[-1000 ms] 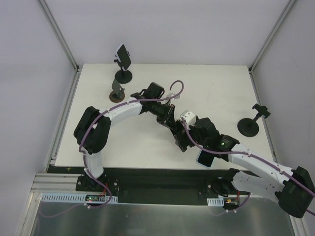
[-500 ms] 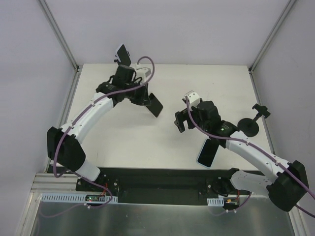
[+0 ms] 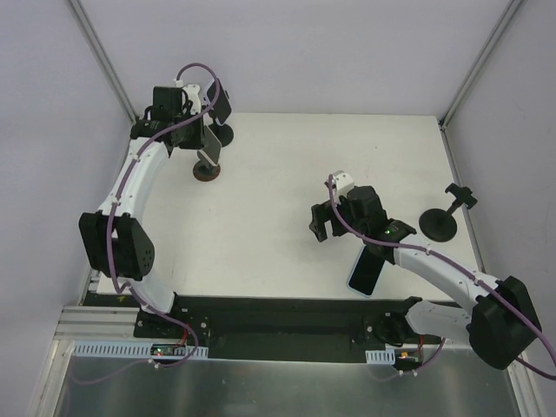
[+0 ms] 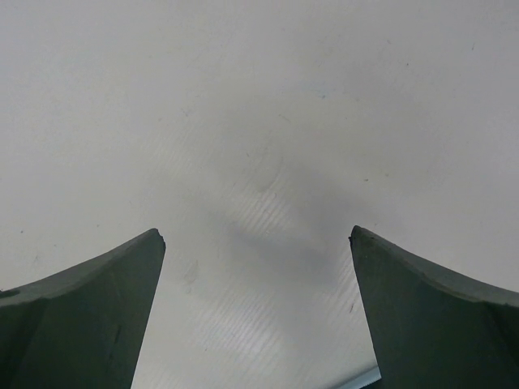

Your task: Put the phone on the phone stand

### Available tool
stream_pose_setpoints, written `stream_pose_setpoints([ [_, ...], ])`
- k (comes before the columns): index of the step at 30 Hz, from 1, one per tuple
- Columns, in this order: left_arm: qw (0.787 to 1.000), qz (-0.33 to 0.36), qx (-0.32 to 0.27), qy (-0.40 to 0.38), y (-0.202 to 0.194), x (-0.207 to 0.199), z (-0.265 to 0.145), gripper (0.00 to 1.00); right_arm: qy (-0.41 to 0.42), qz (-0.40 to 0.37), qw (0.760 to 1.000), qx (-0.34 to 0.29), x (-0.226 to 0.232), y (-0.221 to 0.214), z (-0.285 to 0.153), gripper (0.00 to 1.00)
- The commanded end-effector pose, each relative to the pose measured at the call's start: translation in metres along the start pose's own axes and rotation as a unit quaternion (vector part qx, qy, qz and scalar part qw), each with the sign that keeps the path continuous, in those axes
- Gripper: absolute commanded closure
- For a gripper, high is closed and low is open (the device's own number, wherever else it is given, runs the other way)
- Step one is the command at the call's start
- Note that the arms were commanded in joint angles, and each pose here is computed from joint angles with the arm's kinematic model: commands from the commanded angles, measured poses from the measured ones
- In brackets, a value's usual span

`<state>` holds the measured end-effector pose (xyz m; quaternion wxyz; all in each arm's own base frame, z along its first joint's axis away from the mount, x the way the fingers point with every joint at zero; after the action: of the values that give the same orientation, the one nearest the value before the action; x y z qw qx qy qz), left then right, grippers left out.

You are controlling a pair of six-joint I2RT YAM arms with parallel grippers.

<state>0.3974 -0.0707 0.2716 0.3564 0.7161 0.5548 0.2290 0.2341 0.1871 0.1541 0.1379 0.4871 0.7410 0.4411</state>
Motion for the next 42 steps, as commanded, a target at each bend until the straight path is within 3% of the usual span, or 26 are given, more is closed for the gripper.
stream_pose_setpoints([
  [1, 0.998, 0.046, -0.031, 0.011, 0.030, 0.022, 0.012, 1.00, 0.014, 0.007, 0.998, -0.062, 0.005, 0.019, -0.009, 0.00],
  [7, 0.998, 0.052, -0.018, 0.025, 0.033, 0.043, 0.028, 1.00, 0.029, 0.009, 0.997, -0.071, 0.008, 0.017, -0.011, 0.00],
  [22, 0.999, -0.011, 0.043, -0.001, 0.017, 0.046, 0.057, 1.00, 0.032, 0.007, 0.996, -0.077, 0.008, 0.015, -0.011, 0.00],
  [38, 0.998, -0.018, 0.066, 0.008, 0.009, 0.055, 0.067, 1.00, 0.031, 0.006, 0.997, -0.073, 0.007, 0.012, -0.008, 0.01],
  [39, 0.998, -0.021, 0.067, 0.011, 0.009, 0.056, 0.068, 0.98, 0.031, 0.006, 0.997, -0.073, 0.007, 0.013, -0.008, 0.00],
  [41, 0.997, -0.023, 0.067, 0.018, 0.009, 0.058, 0.067, 0.86, 0.030, 0.007, 0.997, -0.071, 0.007, 0.012, -0.008, 0.00],
  [42, 0.997, -0.024, 0.068, 0.021, 0.009, 0.059, 0.067, 0.70, 0.030, 0.006, 0.997, -0.072, 0.007, 0.012, -0.008, 0.00],
])
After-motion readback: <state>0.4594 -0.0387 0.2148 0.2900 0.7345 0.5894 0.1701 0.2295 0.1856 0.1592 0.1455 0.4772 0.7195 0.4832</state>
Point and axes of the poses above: each gripper's point midway between its finger pads, its own z axis out along the fingers, its own x axis along the line the jaws close on, y = z × x, the point moved 5 cm from there along -z, back along the fingers, and after that the axes turned 8 degrees about z, right-handed, at the moved point
